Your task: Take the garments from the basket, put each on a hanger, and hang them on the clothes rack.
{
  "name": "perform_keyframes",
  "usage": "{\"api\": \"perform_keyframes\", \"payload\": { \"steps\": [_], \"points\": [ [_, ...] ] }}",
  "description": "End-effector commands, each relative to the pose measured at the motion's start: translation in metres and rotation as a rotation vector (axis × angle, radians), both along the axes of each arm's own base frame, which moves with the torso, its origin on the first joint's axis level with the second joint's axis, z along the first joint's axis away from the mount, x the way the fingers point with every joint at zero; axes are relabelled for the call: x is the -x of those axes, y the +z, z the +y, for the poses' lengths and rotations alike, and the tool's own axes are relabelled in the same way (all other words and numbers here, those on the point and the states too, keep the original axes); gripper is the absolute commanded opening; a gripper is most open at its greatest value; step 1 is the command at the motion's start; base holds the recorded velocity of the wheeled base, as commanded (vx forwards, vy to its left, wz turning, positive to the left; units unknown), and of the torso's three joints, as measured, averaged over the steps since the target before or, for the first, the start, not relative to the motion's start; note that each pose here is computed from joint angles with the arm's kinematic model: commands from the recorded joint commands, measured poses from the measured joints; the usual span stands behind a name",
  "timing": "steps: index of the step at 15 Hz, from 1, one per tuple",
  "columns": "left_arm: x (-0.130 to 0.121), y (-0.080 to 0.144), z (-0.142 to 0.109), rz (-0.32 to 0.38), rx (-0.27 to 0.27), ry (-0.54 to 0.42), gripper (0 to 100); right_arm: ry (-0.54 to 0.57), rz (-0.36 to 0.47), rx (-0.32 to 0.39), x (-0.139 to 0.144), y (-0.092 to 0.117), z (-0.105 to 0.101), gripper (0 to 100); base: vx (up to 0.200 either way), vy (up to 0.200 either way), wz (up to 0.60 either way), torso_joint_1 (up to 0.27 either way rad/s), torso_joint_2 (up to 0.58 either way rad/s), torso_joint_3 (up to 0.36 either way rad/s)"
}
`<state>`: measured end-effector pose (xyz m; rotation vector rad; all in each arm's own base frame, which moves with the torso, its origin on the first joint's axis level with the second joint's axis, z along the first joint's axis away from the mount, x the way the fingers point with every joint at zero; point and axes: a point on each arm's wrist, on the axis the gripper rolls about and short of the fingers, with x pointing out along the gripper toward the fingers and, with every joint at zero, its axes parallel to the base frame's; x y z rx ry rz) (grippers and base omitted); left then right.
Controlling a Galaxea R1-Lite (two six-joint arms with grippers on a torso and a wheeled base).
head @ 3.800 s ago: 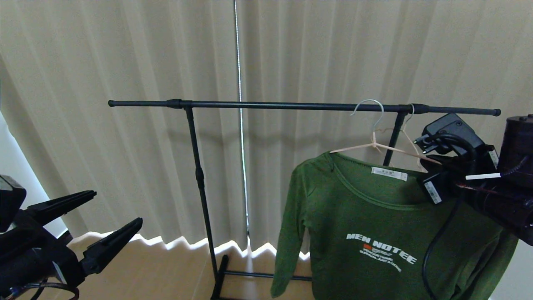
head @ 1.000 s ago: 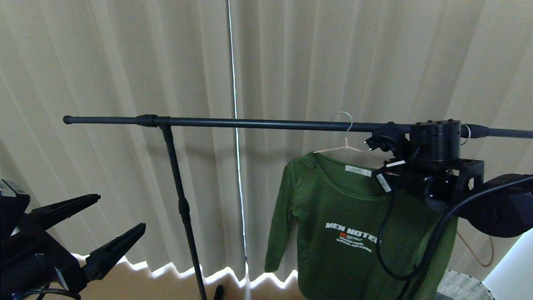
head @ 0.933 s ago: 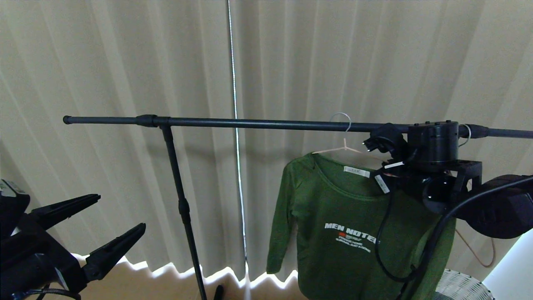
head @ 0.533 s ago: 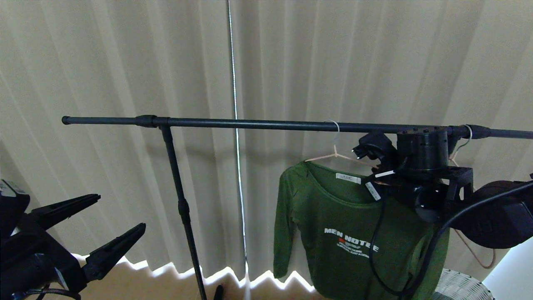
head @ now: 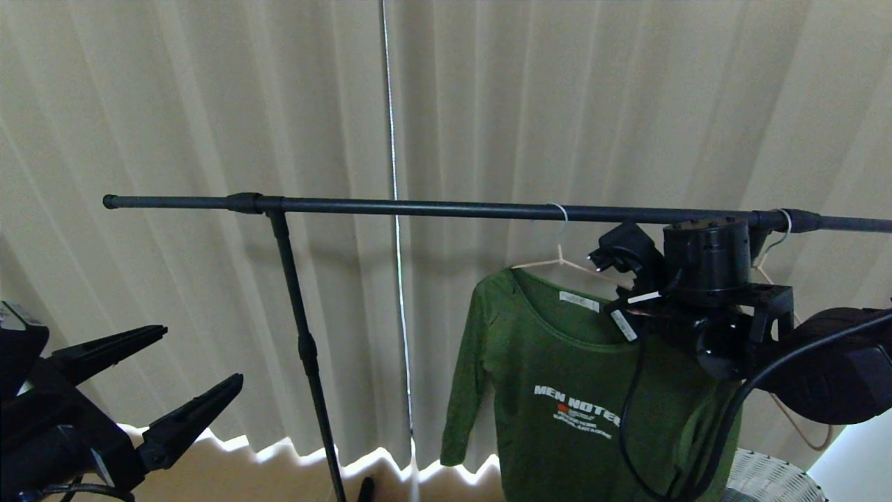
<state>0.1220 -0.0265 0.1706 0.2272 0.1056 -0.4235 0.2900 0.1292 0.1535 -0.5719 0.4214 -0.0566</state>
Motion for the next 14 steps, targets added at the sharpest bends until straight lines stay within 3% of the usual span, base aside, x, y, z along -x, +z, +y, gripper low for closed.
{"api": "perform_keyframes", "payload": {
  "steps": [1,10,14],
  "points": [
    [0.0,0.0,0.0,0.001,-0.001,0.0,100,0.001,0.0,-0.002,0.001,0.0,0.0,100,0.0,0.0,0.0,0.0,0.0,0.0],
    [0.0,-0.001,0.0,0.003,-0.001,0.0,100,0.014,-0.028,-0.029,0.005,-0.005,-0.002,100,0.0,0.0,0.0,0.0,0.0,0.0],
    [0.0,-0.001,0.0,0.003,-0.001,0.0,100,0.137,-0.033,-0.134,0.016,0.003,0.006,100,0.0,0.0,0.0,0.0,0.0,0.0]
  ]
}}
